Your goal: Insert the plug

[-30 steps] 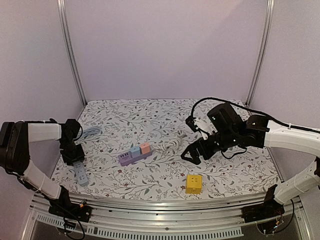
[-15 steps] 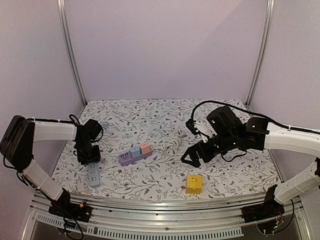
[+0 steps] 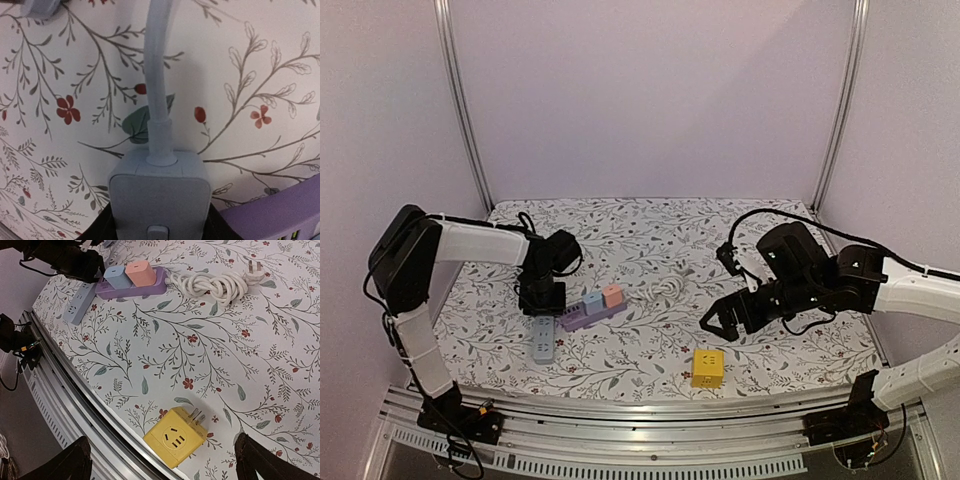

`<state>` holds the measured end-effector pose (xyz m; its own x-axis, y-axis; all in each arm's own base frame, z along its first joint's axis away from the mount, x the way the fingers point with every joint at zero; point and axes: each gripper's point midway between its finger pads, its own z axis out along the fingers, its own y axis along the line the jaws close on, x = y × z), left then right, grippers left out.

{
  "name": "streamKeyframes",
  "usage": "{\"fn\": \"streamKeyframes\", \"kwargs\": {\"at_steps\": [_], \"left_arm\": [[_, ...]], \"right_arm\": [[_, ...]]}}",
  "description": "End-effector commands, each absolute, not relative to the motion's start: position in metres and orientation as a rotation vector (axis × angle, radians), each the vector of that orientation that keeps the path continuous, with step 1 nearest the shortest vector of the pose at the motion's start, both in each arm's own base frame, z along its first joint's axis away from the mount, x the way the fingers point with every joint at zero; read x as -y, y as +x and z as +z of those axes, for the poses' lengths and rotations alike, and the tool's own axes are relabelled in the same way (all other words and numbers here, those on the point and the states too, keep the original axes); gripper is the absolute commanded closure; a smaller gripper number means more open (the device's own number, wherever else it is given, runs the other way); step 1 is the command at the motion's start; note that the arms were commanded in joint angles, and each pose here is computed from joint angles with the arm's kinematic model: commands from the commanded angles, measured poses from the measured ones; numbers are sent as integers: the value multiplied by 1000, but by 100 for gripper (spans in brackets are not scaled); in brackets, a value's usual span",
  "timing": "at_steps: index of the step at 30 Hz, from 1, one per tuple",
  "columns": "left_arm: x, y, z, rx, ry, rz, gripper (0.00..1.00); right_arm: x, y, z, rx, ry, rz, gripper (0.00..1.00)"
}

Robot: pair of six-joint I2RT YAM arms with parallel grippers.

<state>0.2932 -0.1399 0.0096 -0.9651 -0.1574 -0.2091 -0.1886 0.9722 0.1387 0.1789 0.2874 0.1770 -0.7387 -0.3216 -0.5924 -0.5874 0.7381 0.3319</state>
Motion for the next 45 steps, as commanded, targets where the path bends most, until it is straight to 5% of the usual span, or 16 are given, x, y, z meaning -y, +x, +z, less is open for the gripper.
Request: {"fn": "streamKeyframes", "kwargs": {"at_steps": [1, 18, 42, 45], "left_arm": [[209, 313, 2, -2892, -174, 24, 100], [370, 316, 13, -2861, 239, -346, 100], [262, 325, 13, -2839, 206, 187, 100], [263, 322, 9, -2859, 212, 117, 91]], "right_arm": [[-274, 175, 175, -2458, -618, 668, 1], [-269, 172, 176, -2492, -601, 652, 1], [-281, 170, 152, -2567, -569, 596, 1], [-284, 170, 143, -2591, -571, 561, 1]]}}
